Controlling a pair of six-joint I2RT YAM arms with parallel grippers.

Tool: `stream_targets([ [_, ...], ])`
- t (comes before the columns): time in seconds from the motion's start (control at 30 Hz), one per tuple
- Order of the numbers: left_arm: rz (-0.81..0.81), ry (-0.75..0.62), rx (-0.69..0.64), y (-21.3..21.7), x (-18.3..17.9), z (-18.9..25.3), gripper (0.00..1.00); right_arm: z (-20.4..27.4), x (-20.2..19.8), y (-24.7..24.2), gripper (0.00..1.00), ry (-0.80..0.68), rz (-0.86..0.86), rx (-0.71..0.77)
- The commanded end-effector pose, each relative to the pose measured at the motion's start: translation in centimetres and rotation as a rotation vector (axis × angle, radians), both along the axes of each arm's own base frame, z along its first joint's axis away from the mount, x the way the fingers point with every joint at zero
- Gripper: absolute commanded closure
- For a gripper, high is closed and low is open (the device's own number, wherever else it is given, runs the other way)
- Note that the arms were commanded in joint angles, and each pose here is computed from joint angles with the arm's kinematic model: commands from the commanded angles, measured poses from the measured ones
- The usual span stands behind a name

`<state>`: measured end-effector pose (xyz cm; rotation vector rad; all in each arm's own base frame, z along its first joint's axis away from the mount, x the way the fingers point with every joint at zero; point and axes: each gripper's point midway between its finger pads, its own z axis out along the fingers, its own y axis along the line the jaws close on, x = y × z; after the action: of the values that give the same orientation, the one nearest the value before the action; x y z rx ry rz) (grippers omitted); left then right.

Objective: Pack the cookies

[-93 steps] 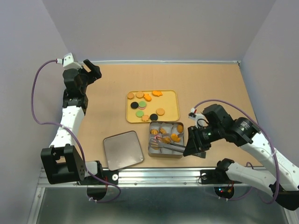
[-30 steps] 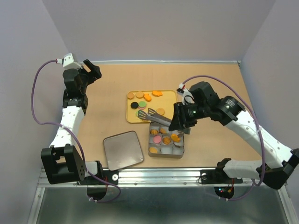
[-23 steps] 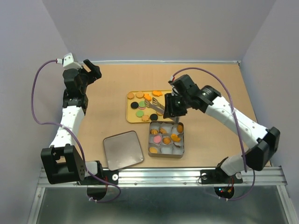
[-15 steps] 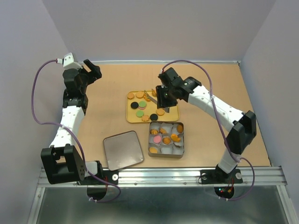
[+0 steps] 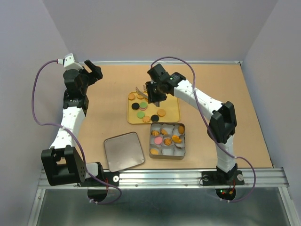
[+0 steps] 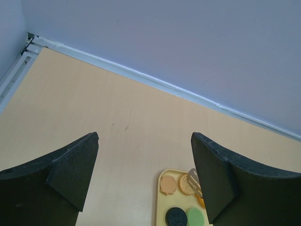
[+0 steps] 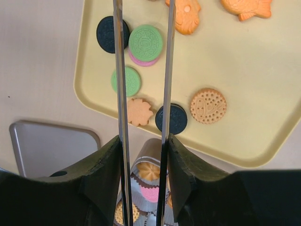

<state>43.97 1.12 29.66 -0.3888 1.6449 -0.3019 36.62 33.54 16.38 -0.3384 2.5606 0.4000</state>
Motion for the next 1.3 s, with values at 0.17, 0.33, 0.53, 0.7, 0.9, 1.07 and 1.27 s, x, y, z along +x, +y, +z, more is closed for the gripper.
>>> stream_targets([
  [0.17,-0.017,-0.082,-0.002,-0.3,-0.4,2.5,0.10,0.7,1.6,1.7,0.54,-0.046,0.033,0.041],
  [0.33,-0.017,-0.080,-0.004,-0.3,-0.4,2.5,0.10,-0.2,1.6,1.6,0.52,-0.035,0.034,0.021],
  [0.53,-0.019,-0.079,-0.002,-0.3,-0.3,2.4,0.10,-1.3,1.1,1.0,0.51,-0.016,0.034,-0.009],
  [0.7,-0.019,-0.080,-0.002,-0.3,-0.3,2.5,0.10,-1.8,0.5,0.5,0.51,0.005,0.030,-0.020],
  [0.9,-0.020,-0.077,-0.006,-0.3,-0.3,2.4,0.10,-3.3,0.0,0.1,0.51,0.019,0.026,-0.084],
  [1.07,-0.020,-0.077,-0.004,-0.3,-0.3,2.4,0.10,-3.8,-0.5,0.5,0.52,0.018,0.037,-0.126],
  [1.27,-0.021,-0.081,-0.007,-0.3,-0.3,2.5,0.09,-3.7,-0.2,0.4,0.52,0.008,0.031,-0.142],
])
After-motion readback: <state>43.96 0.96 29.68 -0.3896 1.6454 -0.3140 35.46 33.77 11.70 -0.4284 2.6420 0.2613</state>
